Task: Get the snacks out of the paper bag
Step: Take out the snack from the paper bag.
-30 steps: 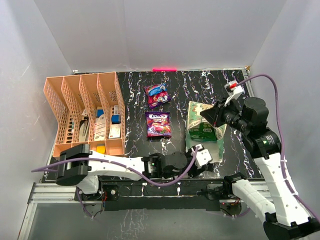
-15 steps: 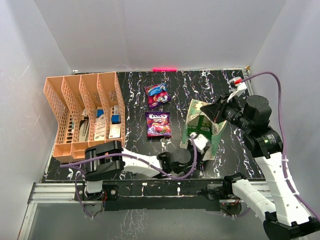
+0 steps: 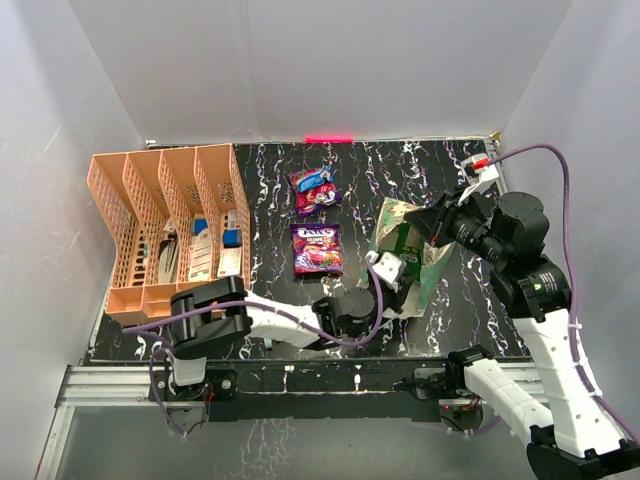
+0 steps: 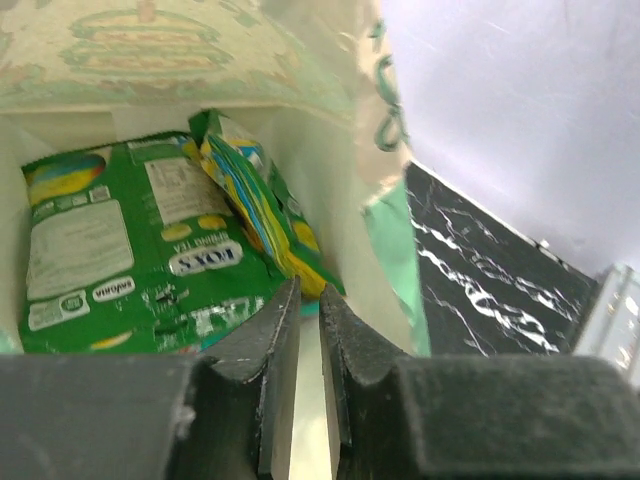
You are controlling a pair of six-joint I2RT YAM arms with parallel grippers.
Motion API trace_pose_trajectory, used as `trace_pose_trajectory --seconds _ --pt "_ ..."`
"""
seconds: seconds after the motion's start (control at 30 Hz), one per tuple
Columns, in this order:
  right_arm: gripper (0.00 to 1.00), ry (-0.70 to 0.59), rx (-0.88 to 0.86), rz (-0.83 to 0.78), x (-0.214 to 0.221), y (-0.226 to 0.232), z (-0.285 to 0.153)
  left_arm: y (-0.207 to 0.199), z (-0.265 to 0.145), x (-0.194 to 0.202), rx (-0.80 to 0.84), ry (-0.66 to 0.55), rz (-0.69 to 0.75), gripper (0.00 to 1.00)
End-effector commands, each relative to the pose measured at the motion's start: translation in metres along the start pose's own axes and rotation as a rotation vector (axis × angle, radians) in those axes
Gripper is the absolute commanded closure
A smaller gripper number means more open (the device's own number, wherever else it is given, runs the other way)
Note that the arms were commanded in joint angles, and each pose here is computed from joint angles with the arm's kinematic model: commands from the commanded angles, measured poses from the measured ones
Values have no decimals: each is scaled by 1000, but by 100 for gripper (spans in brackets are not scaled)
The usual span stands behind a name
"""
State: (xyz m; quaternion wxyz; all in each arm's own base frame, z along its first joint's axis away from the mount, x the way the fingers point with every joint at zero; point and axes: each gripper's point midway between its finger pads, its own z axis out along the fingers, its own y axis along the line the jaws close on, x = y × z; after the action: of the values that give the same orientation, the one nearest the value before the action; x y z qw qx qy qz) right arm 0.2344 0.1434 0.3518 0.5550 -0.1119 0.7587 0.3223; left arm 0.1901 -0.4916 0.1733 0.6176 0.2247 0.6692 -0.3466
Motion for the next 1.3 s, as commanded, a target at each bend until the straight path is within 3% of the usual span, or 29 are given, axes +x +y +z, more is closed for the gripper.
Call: trace_pose_trajectory --seconds 0.0,0.3,0.47,0.57,0.73,0.8,0.97,1.03,1.1,1.27 --pt "93 -159 -78 -57 -53 30 -17 5 30 -27 -48 -111 -102 88" --pt "93 -159 -85 -58 -55 33 -19 0 74 -17 -71 -131 -111 83" --pt "93 -156 -83 -59 -54 33 -20 3 90 -12 -91 -137 -101 57" --pt "93 -158 -83 -63 -56 33 -21 16 95 -2 -182 -114 -102 46" --pt "93 -162 -85 -74 -57 35 -24 24 103 8 -217 -107 -83 42" --pt "93 -163 -79 -75 -56 34 -25 28 111 7 -227 -113 -81 46" --pt "93 -165 -53 -91 -55 30 -28 21 114 -2 -161 -126 -50 85" --pt "93 -170 -31 -99 -54 26 -28 15 109 -13 -124 -125 -65 94" --pt "93 -172 4 -105 -50 18 -27 6 101 -26 -67 -125 -93 100" --pt "93 -185 91 -123 -46 -1 -27 -13 69 -53 64 -99 -170 100"
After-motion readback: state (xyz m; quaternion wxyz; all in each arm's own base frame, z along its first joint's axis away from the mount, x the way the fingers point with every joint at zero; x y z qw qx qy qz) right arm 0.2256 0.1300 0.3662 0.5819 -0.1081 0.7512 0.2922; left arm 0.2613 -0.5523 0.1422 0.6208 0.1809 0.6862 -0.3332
